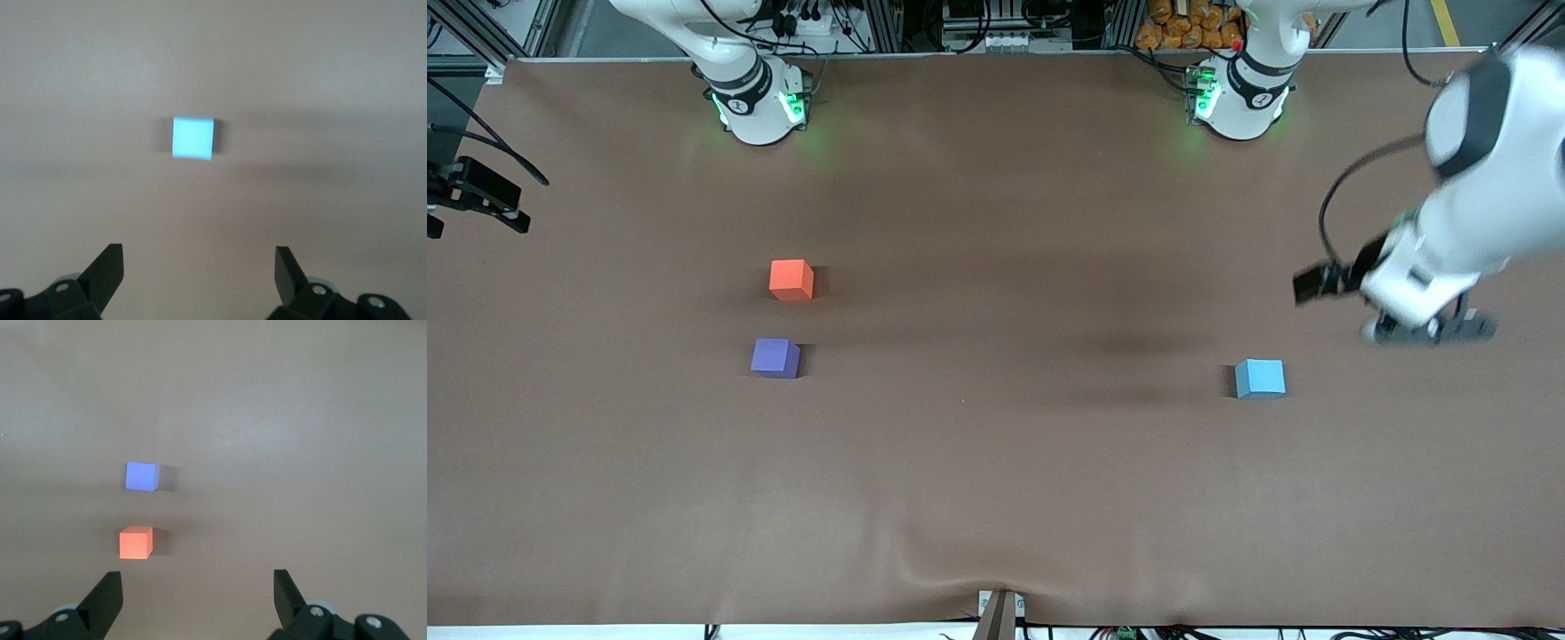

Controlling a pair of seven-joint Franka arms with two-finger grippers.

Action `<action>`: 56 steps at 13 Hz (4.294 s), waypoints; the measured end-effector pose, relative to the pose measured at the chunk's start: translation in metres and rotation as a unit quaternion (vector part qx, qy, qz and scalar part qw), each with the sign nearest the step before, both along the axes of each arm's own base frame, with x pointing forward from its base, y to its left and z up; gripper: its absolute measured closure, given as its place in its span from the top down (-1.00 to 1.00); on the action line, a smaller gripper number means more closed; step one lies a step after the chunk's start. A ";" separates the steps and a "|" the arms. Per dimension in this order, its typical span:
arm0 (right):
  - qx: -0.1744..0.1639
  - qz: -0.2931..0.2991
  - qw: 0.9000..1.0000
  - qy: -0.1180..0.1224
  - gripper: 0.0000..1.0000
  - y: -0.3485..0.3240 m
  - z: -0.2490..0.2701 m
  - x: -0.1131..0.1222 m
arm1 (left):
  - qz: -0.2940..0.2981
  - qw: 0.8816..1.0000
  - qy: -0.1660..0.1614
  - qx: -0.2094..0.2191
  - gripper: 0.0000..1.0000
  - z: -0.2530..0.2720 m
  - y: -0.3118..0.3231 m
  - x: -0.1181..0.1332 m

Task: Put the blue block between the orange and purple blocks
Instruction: 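Move the left gripper down toward the light-blue cube, then close the left gripper on the light-blue cube and lift it, then carry the light-blue cube with the left gripper toward the orange cube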

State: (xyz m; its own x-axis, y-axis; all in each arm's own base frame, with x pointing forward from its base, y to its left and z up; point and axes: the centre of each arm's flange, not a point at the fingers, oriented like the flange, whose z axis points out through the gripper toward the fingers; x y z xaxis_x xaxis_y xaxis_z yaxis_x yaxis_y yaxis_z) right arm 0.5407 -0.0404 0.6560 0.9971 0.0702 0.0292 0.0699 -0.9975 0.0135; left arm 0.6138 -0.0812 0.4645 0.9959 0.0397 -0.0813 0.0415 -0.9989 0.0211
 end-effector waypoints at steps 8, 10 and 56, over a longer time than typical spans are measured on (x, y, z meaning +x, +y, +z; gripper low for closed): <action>0.005 -0.005 1.000 0.000 1.00 -0.004 0.000 0.000 | 0.013 1.000 0.024 -0.009 1.00 -0.191 0.021 0.036; 0.005 -0.005 1.000 0.000 1.00 -0.004 0.000 0.000 | 0.014 1.000 0.010 -0.012 1.00 -0.210 0.021 0.032; 0.007 -0.021 1.000 0.012 1.00 -0.022 -0.005 -0.003 | 0.203 0.978 -0.008 -0.050 0.27 -0.209 -0.550 -0.191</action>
